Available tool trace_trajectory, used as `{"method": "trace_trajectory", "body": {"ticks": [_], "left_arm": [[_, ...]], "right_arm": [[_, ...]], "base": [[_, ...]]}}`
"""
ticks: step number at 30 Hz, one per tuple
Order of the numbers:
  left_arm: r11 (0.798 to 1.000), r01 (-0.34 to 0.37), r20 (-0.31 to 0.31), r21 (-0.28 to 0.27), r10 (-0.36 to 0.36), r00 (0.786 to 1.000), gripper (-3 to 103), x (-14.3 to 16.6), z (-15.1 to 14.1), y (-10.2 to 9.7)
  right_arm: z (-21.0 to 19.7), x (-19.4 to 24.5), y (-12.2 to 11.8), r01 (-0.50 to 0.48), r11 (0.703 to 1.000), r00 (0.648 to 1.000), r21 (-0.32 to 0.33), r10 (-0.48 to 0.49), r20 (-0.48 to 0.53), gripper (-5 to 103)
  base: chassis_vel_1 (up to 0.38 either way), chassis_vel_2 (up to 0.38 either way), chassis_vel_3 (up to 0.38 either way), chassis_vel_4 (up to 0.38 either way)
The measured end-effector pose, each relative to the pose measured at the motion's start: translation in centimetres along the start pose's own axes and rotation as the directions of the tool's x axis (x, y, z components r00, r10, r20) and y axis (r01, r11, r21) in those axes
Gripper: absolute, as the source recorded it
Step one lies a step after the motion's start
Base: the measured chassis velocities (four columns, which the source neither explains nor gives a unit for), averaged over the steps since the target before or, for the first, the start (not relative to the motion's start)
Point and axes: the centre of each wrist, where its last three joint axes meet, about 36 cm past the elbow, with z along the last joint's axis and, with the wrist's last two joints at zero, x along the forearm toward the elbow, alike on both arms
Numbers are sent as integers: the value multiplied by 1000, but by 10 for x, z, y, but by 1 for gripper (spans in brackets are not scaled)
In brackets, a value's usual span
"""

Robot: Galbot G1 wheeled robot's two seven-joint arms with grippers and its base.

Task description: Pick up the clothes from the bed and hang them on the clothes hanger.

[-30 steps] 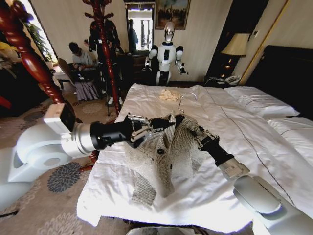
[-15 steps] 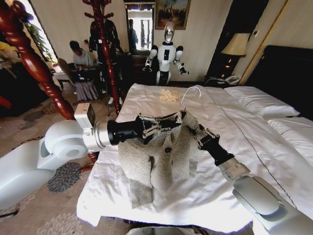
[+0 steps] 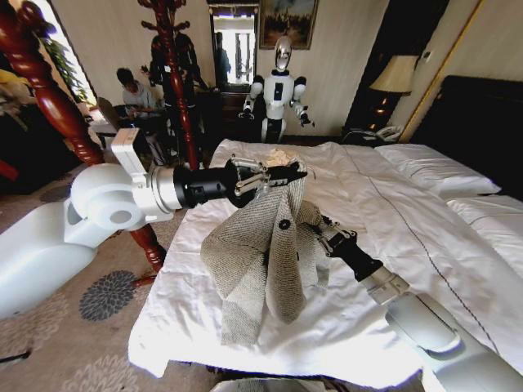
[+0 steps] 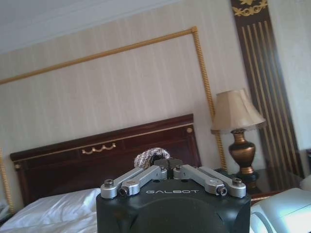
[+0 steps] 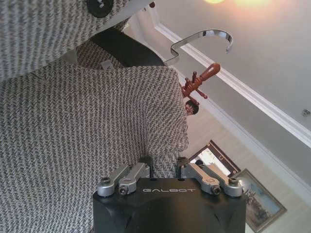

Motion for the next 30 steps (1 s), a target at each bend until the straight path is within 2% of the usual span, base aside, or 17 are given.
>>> {"method": "trace_trajectory", "body": {"ticks": [5,13,16,19,24,26,27,29,30], "left_arm": [[992,-126,-33,-4,126,991,1,-34,17,10],[979,-203,-61,6,203,977,1,-47,26,13],[972,-234,-87,-7,233,969,1,-52,27,13],[957,-287,-130,-28,281,951,1,-53,31,13],[947,-317,-172,-49,305,937,3,-50,33,14],[946,-319,-183,-55,305,935,14,-48,36,14],[946,-319,-183,-55,305,935,14,-48,36,14],[938,-338,-169,-75,322,932,35,-44,34,16],[935,-346,-166,-81,329,930,35,-42,32,16]], "right_arm": [[-15,3,0,-32,994,999,-101,33,4,22],[-22,3,-3,-91,980,996,-175,87,-32,22],[-26,2,-5,-124,972,992,-201,114,-58,22],[-32,2,-6,-162,959,986,-234,145,-87,22],[-40,2,-6,-190,940,980,-282,166,-108,22],[-44,2,-6,-194,931,980,-308,169,-105,22],[-44,2,-6,-194,931,980,-308,169,-105,22],[-48,4,-4,-202,912,979,-357,174,-109,23],[-48,4,-4,-205,907,978,-367,176,-112,23]], "base": [[0,0,0,0],[0,0,0,0],[0,0,0,0],[0,0,0,0],[0,0,0,0],[0,0,0,0],[0,0,0,0],[0,0,0,0],[0,0,0,0]]}}
